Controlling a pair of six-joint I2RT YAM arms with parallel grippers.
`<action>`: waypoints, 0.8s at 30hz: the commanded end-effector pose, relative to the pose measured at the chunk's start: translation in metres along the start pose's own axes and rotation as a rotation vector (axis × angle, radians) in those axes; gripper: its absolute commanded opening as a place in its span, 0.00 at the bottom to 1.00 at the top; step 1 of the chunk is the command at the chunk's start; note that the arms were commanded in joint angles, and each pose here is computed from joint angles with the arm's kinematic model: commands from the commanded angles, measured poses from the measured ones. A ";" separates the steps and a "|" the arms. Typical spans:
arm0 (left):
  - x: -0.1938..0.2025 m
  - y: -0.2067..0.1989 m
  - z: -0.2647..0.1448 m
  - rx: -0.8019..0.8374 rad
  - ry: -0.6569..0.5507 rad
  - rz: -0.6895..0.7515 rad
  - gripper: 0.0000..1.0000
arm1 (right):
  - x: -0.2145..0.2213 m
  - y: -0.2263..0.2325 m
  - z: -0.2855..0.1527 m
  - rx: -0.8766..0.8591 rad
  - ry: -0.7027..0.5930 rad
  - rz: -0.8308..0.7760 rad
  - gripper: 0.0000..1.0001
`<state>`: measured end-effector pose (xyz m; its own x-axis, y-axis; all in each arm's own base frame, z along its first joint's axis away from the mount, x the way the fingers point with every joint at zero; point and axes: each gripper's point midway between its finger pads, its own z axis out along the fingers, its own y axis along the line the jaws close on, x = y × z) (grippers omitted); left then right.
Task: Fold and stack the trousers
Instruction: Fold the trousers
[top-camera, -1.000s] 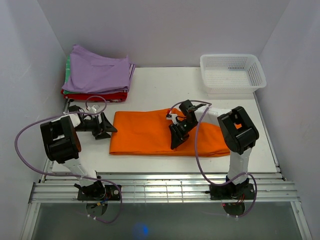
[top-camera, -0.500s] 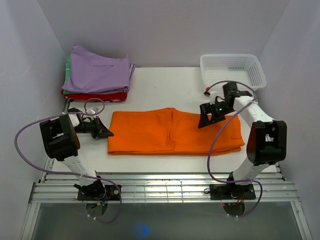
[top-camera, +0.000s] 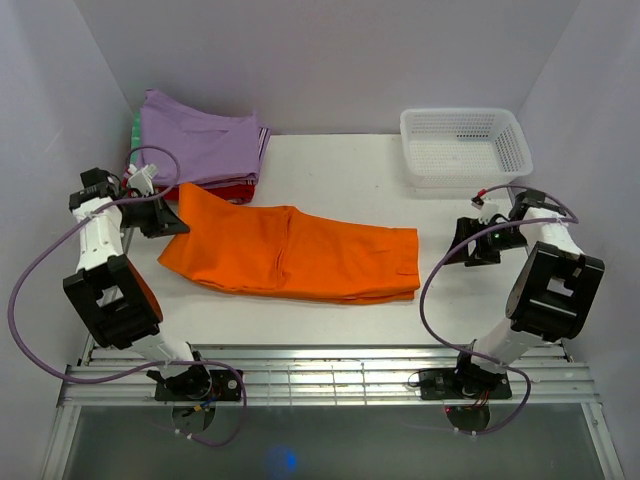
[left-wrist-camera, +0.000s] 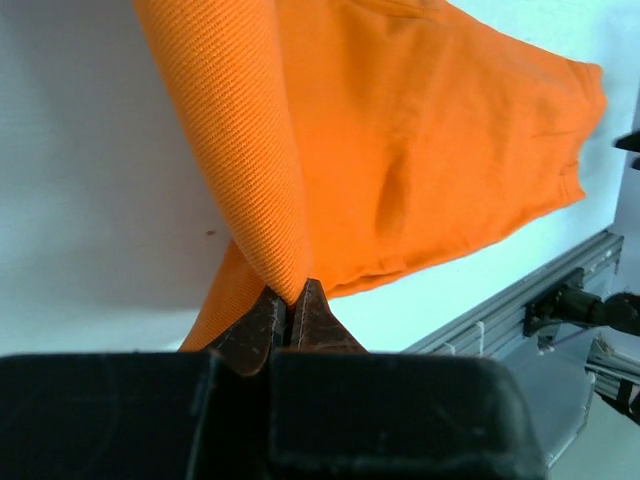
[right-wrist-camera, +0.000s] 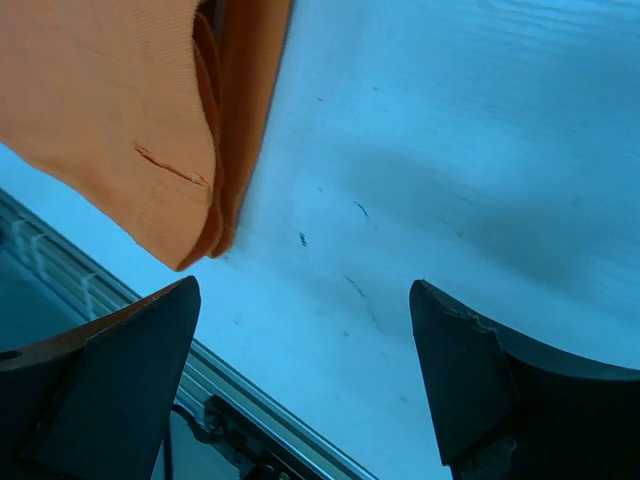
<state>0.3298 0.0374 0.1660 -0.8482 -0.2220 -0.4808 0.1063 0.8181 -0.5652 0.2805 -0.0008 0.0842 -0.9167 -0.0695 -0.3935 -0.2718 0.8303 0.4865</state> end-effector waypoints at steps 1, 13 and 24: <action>-0.014 -0.056 -0.019 0.120 -0.028 0.053 0.00 | -0.013 0.029 0.023 -0.213 -0.074 0.060 0.90; -0.029 -0.194 0.009 0.246 0.028 0.040 0.00 | -0.008 0.073 0.087 -0.370 -0.048 0.063 0.93; 0.034 -0.343 0.080 0.429 0.237 0.061 0.00 | -0.015 0.080 0.101 -0.342 -0.071 0.031 0.08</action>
<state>0.3125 -0.2511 0.2598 -0.9346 0.0079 -0.3556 0.2896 0.5974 -0.7478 0.2908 0.1184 0.0441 -0.9282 -0.0032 -0.3721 -0.2997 0.5993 0.7423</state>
